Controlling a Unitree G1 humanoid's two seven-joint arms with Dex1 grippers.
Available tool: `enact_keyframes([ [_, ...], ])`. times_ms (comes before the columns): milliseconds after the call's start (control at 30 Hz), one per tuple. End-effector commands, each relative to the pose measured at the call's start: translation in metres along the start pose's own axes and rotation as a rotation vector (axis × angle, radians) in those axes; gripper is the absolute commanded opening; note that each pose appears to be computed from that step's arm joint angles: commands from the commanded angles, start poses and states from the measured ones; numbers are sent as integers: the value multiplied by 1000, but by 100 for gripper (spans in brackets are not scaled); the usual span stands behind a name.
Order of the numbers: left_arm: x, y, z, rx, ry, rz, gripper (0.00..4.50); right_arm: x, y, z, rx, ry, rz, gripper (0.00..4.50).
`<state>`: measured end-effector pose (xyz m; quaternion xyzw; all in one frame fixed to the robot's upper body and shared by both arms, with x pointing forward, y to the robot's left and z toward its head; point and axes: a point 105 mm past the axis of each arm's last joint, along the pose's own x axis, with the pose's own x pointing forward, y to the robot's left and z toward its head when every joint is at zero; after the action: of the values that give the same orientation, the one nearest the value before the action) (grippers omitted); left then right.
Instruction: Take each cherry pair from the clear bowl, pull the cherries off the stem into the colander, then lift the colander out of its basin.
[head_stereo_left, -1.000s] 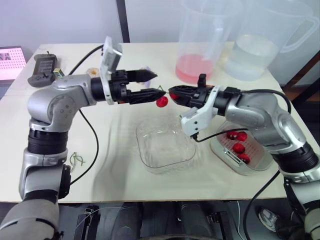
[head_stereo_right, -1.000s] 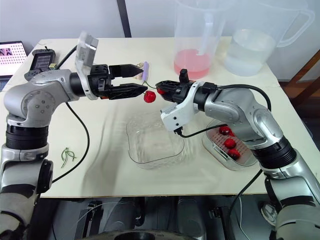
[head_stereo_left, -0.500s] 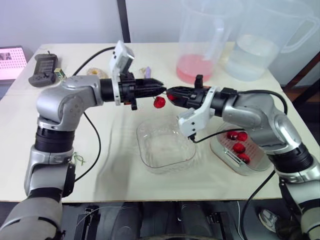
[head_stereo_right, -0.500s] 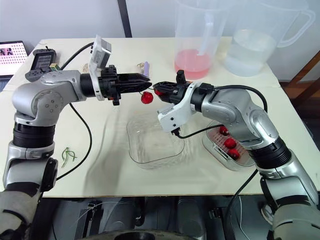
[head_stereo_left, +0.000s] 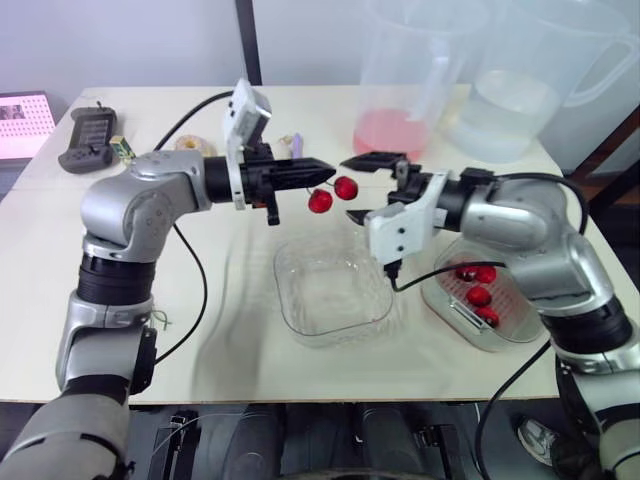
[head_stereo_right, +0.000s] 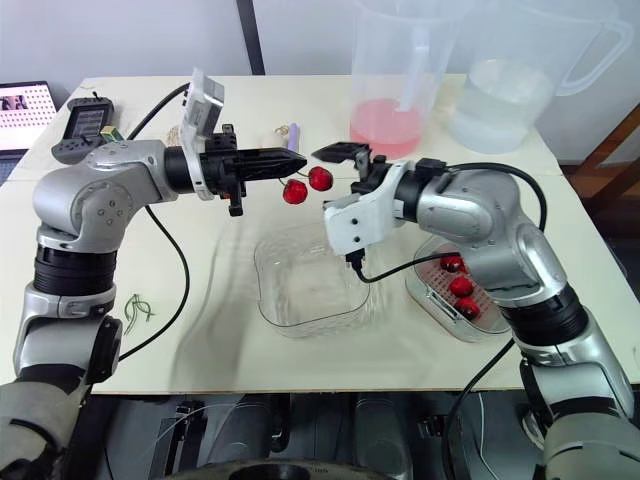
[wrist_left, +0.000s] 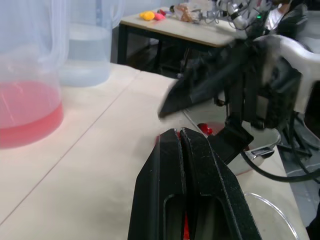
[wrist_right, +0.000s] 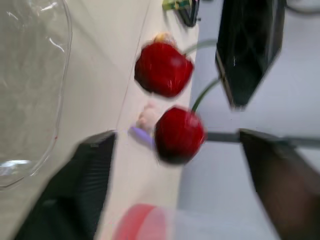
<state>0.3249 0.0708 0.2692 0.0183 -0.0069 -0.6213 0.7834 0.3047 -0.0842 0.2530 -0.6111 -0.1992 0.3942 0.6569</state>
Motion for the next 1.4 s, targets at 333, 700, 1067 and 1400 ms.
enact_keyframes([
  [333,-4,-40,12,165,-9,-257,0,-48,-12,21,1089,-262,184,444],
  [700,-8,-51,15,126,-34,-327,0,-29,-4,35,1140,-330,247,444],
  [1067,-10,-53,18,120,-43,-337,0,-26,0,43,1185,-356,273,70],
  [1400,-11,-53,17,116,-47,-338,0,-37,10,25,1195,-285,260,55],
])
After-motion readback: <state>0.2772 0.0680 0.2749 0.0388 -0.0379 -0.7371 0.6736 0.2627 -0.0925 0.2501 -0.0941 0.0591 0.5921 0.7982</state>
